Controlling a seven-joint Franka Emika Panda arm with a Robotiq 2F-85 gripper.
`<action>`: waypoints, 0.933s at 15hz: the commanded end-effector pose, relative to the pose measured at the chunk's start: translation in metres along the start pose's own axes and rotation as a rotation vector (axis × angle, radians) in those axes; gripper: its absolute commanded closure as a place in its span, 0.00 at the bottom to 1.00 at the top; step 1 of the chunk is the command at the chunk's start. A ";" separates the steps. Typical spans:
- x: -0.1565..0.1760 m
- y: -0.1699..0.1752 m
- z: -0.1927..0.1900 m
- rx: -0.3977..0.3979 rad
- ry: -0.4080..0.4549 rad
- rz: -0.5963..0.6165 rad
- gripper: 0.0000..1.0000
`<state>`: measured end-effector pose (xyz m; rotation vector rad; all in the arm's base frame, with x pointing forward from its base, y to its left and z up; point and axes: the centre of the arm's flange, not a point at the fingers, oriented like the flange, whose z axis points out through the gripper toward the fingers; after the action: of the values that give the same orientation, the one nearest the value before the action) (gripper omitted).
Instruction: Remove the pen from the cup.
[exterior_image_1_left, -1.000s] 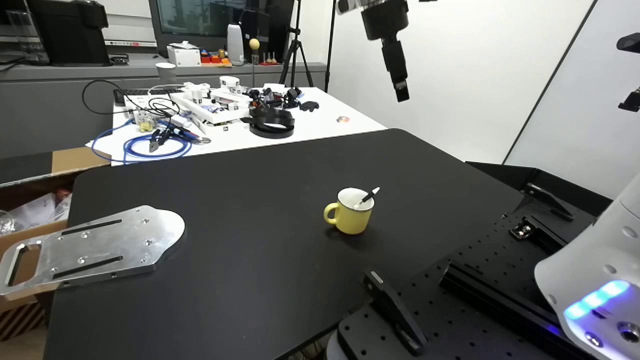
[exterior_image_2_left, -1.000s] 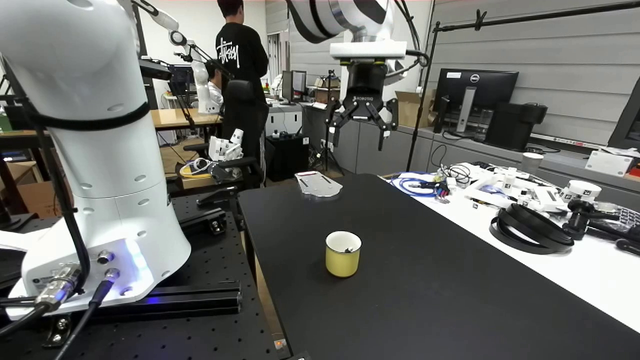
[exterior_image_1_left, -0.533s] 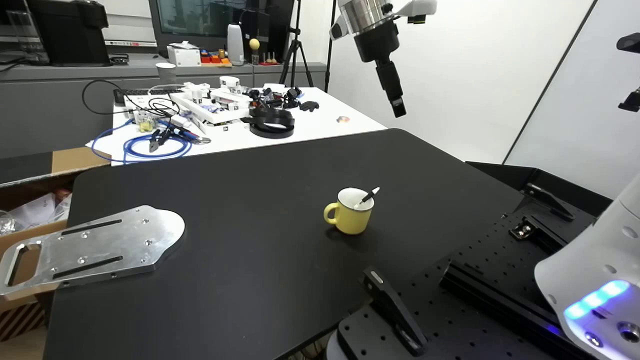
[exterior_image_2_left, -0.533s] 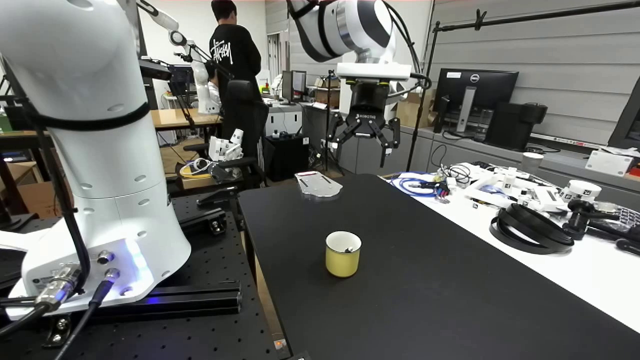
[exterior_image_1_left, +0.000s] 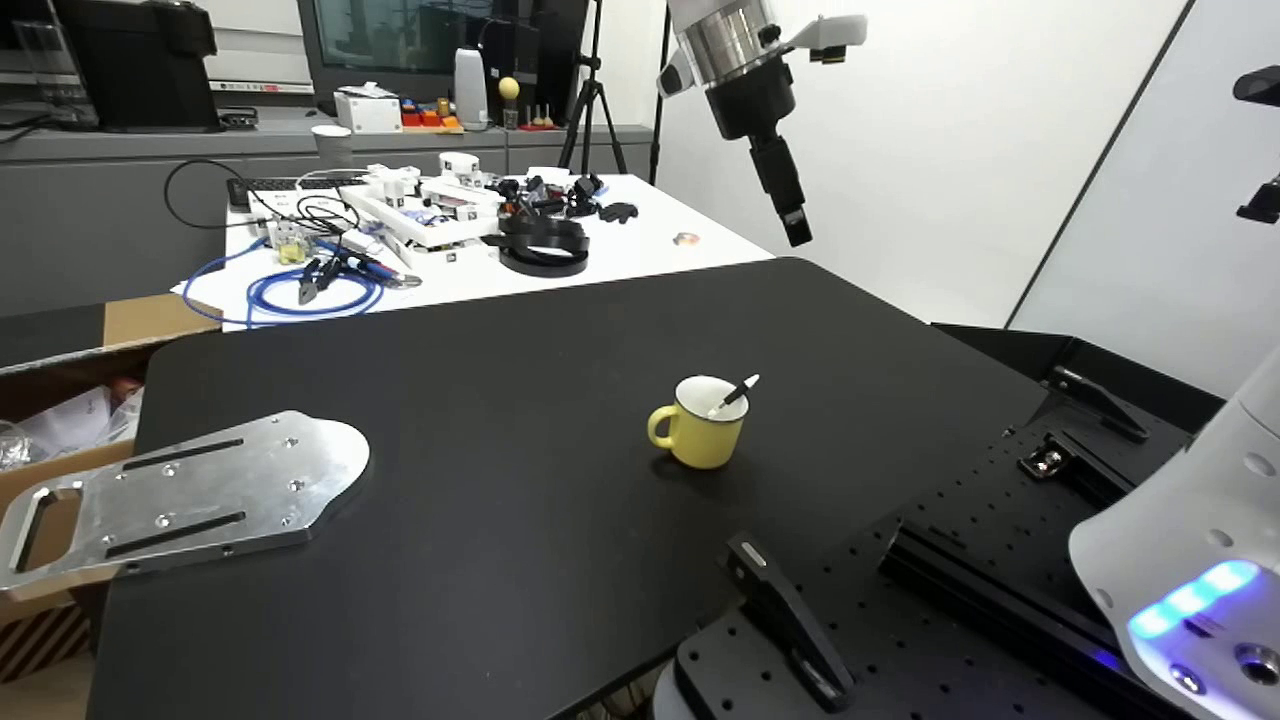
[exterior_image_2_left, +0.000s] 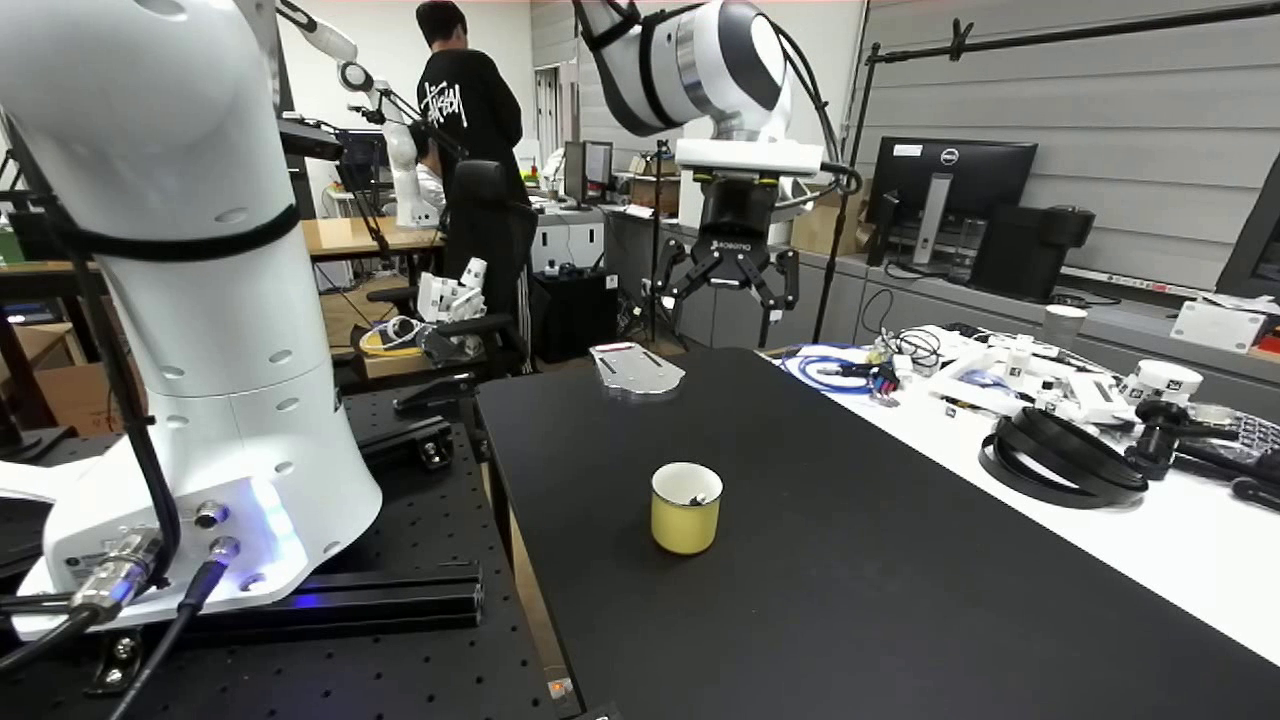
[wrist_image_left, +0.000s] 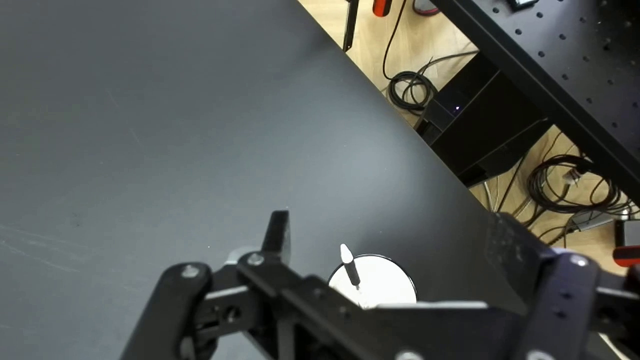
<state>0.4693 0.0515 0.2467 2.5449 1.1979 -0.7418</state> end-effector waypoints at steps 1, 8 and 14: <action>0.029 0.014 0.023 -0.021 -0.043 -0.016 0.00; 0.063 0.020 0.085 -0.048 -0.070 -0.097 0.00; 0.087 0.004 0.125 -0.024 -0.075 -0.128 0.00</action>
<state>0.4728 0.0510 0.1146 2.4252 1.3752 -0.8473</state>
